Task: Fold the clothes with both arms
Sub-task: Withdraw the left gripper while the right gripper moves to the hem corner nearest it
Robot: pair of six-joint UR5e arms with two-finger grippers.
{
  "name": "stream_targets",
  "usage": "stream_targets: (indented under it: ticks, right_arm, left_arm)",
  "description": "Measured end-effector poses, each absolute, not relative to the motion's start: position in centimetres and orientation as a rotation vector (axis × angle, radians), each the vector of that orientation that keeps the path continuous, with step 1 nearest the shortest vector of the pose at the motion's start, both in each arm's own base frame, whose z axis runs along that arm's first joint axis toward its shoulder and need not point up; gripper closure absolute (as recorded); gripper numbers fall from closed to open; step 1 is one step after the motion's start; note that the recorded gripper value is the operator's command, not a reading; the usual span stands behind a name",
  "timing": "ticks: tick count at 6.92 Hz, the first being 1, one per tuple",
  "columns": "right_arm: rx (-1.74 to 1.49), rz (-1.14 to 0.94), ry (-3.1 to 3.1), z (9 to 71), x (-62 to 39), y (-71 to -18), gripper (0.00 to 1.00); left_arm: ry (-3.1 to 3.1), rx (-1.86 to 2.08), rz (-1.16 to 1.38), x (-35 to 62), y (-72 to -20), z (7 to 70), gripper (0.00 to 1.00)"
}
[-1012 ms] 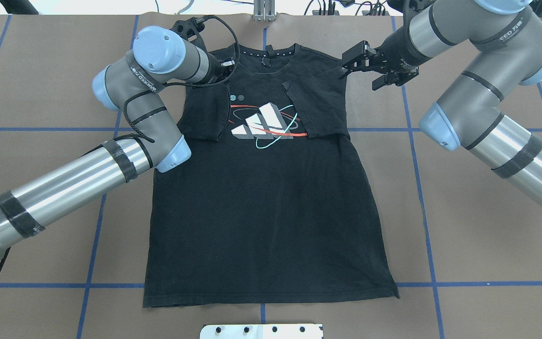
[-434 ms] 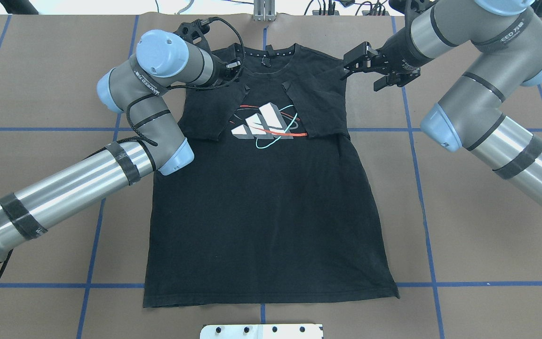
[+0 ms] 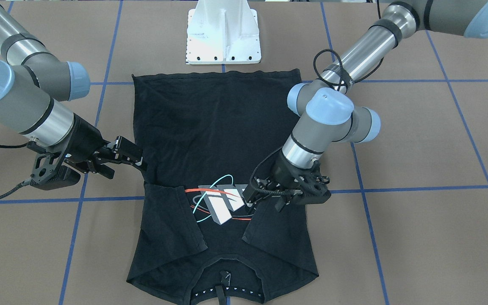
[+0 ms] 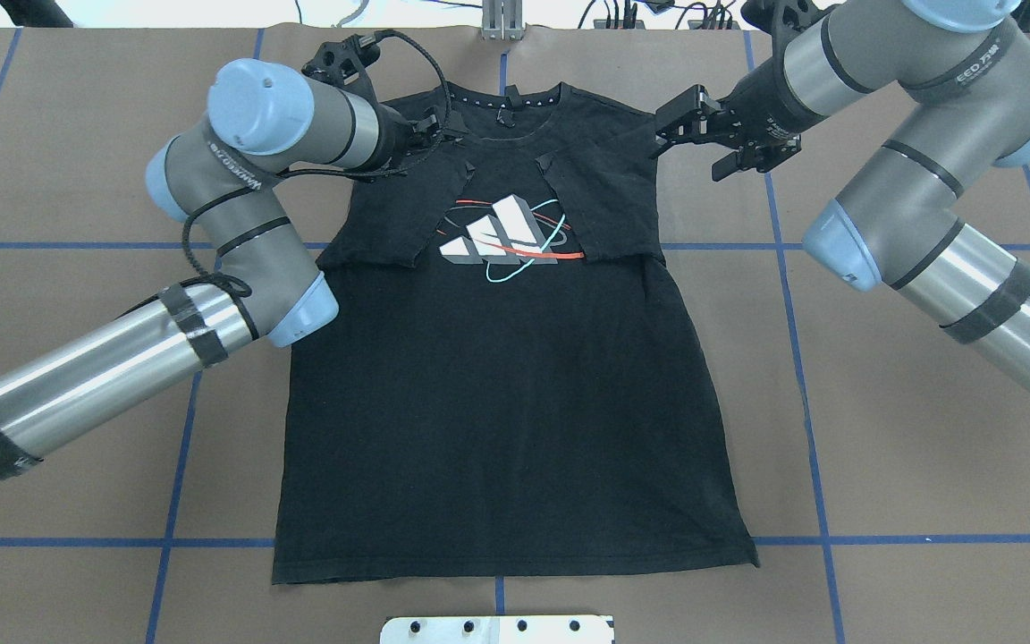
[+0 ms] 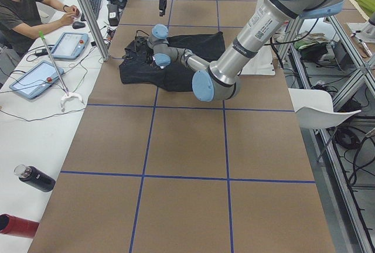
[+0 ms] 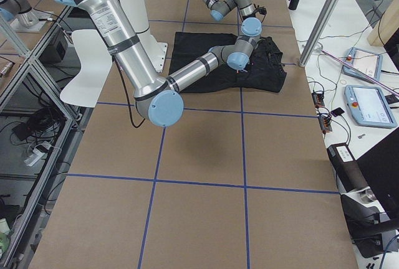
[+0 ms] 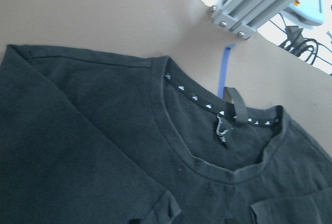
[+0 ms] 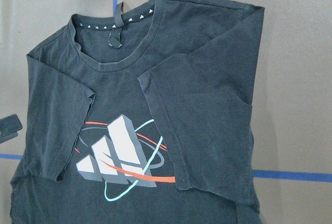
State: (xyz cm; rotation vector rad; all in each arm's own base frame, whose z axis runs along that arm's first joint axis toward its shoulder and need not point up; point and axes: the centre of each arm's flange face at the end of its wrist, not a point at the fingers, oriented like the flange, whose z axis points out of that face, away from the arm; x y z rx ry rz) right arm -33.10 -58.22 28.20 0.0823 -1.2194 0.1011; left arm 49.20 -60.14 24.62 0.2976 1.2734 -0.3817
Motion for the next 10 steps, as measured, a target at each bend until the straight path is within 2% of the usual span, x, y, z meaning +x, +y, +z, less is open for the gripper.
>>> stream_targets:
  ticks: [2,5,8,10]
  right_arm:
    - [0.011,0.129,-1.239,29.5,-31.7,-54.8,0.00]
    - [-0.072,0.120,-1.210,34.5,-30.4,-46.8,0.00]
    - [-0.174,0.057,-1.174,37.0,-32.2,-38.5,0.00]
    - [-0.204,0.003,-1.126,39.4,-36.7,-31.9,0.00]
  left_arm:
    - [1.328,0.237,-0.317,43.4,-53.7,26.5,0.00]
    - [1.351,0.082,-0.378,36.9,-45.6,28.3,0.00]
    - [1.435,0.063,-0.371,32.9,-39.3,33.7,0.00]
    - [1.459,0.069,-0.361,31.4,-37.6,33.7,0.00]
